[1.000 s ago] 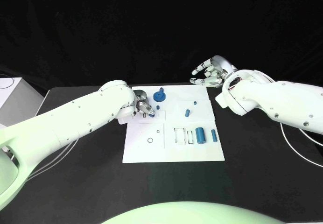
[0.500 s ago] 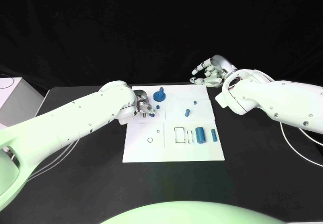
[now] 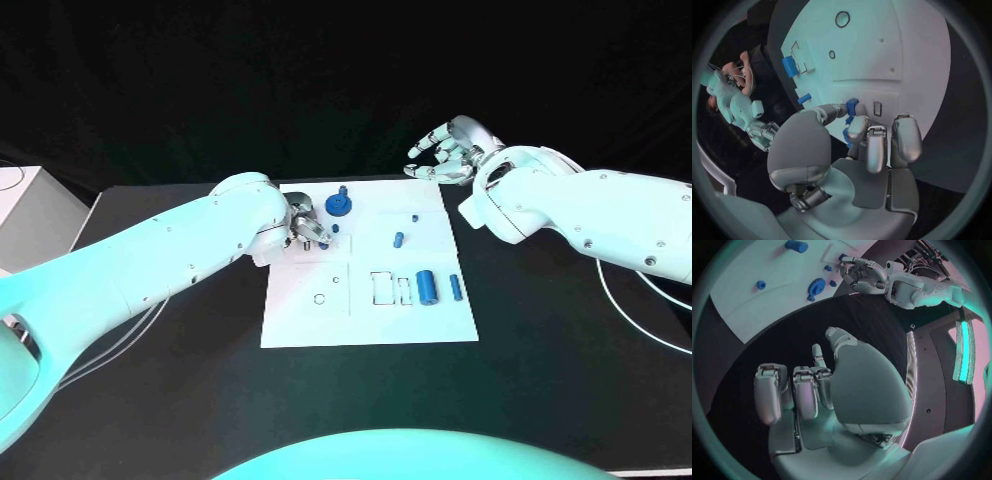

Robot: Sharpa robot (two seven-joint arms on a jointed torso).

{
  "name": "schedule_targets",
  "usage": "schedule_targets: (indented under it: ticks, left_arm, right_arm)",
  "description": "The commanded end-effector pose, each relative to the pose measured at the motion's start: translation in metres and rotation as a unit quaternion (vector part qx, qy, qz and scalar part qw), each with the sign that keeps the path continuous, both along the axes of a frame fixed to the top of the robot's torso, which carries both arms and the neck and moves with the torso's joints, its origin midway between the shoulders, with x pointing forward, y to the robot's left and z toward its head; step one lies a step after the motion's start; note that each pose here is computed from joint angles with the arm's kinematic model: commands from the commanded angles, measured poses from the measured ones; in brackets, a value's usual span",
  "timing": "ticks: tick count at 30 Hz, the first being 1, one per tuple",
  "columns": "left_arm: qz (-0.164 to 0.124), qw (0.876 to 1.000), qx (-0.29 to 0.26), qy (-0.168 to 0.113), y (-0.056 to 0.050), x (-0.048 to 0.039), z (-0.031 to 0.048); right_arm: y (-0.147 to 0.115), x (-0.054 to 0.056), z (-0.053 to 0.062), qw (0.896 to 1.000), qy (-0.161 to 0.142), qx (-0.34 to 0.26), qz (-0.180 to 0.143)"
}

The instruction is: Assemble the parts on the task board

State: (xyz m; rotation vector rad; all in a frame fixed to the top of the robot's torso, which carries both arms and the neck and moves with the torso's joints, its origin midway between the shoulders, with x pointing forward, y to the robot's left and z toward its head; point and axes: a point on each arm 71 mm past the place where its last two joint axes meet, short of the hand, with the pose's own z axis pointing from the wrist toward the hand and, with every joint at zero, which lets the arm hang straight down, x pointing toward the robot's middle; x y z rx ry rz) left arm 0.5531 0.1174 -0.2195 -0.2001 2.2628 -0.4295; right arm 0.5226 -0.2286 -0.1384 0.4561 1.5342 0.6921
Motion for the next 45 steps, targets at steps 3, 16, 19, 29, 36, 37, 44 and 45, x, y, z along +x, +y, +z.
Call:
schedule_targets:
  ticks: [3,16,19,29,36,37,44,45]
  left_arm:
    - [-0.009,1.000,-0.004,0.009,-0.004,-0.0018,-0.0016]
    - [-0.012,1.000,0.004,0.008,-0.003,-0.0012,-0.0026]
    - [-0.011,1.000,0.006,0.007,-0.003,-0.0011,-0.0025]
    - [-0.010,1.000,0.010,0.001,0.001,-0.0014,-0.0021]
    - [-0.010,1.000,0.009,-0.001,0.004,-0.0029,-0.0011]
    - [-0.010,1.000,0.009,-0.002,0.004,-0.0031,-0.0008]
    - [-0.009,1.000,0.005,-0.007,0.007,-0.0050,0.0018]
    - [-0.009,1.000,0.005,-0.008,0.007,-0.0052,0.0023]
  right_arm:
    - [0.000,0.000,0.000,1.000,-0.004,-0.004,0.004]
    - [0.000,-0.001,0.001,1.000,-0.005,-0.003,0.003]
    - [-0.001,-0.001,0.001,1.000,-0.005,-0.003,0.003]
    - [-0.001,-0.001,0.001,1.000,-0.005,-0.003,0.002]
    - [-0.002,-0.001,0.000,1.000,-0.005,-0.003,0.002]
    - [-0.002,-0.001,0.000,1.000,-0.005,-0.003,0.002]
    - [-0.003,-0.001,0.000,1.000,-0.004,-0.003,0.000]
    - [-0.004,-0.001,0.000,1.000,-0.004,-0.003,0.000]
